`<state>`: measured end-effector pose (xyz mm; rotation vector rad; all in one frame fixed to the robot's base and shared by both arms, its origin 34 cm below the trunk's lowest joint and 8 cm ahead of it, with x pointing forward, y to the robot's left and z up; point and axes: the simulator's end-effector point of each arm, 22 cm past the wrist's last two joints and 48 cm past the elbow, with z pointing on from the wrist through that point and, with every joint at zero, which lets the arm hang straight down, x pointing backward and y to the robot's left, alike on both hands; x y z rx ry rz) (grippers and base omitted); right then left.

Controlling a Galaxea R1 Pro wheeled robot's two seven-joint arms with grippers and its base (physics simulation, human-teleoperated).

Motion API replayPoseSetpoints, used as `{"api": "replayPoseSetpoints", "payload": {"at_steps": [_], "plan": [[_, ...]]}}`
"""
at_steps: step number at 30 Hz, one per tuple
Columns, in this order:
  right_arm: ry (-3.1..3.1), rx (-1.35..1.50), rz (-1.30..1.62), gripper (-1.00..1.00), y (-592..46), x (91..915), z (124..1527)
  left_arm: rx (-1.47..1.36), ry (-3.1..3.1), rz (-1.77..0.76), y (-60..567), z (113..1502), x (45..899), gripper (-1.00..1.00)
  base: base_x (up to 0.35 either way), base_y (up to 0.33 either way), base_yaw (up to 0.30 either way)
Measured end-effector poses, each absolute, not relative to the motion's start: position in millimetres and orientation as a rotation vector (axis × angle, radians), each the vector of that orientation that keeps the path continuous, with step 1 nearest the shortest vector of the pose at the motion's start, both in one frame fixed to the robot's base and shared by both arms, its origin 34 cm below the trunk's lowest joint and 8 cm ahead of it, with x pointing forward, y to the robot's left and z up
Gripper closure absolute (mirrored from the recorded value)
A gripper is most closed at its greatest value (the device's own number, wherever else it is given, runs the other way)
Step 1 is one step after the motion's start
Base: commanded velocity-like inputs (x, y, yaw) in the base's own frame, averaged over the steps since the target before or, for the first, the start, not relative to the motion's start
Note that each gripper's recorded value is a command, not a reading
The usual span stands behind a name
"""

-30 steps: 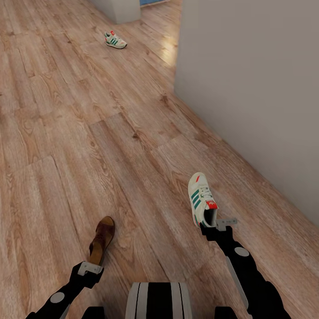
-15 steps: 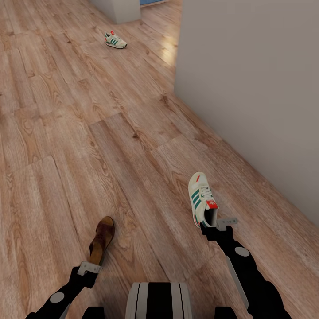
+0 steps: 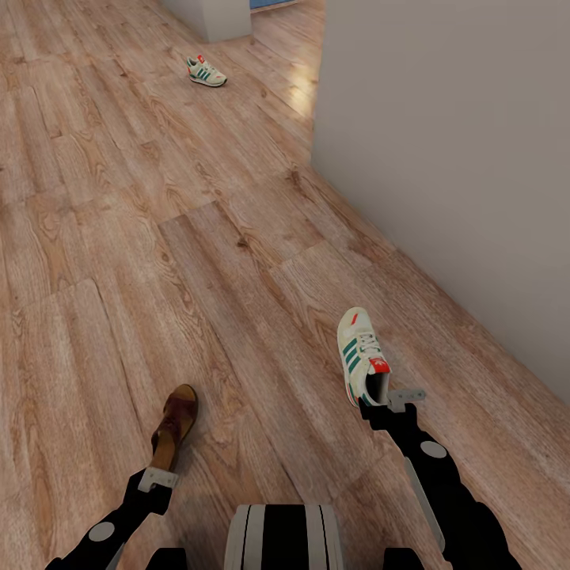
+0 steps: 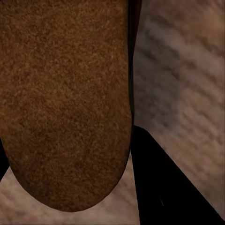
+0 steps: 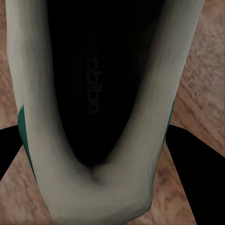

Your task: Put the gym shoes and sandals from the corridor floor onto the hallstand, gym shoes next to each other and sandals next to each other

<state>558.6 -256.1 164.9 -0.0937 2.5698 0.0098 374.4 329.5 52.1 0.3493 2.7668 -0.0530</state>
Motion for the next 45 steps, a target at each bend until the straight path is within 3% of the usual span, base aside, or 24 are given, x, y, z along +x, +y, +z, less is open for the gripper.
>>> {"api": "replayPoseSetpoints", "payload": {"at_steps": [45], "plan": [[2.434, -0.109, 0.007, 1.00, -254.9, 571.4, 203.2, 0.295, 2.631, -0.014, 334.0, 103.9, 427.9, 1.00, 0.000, 0.000, 0.000]]}}
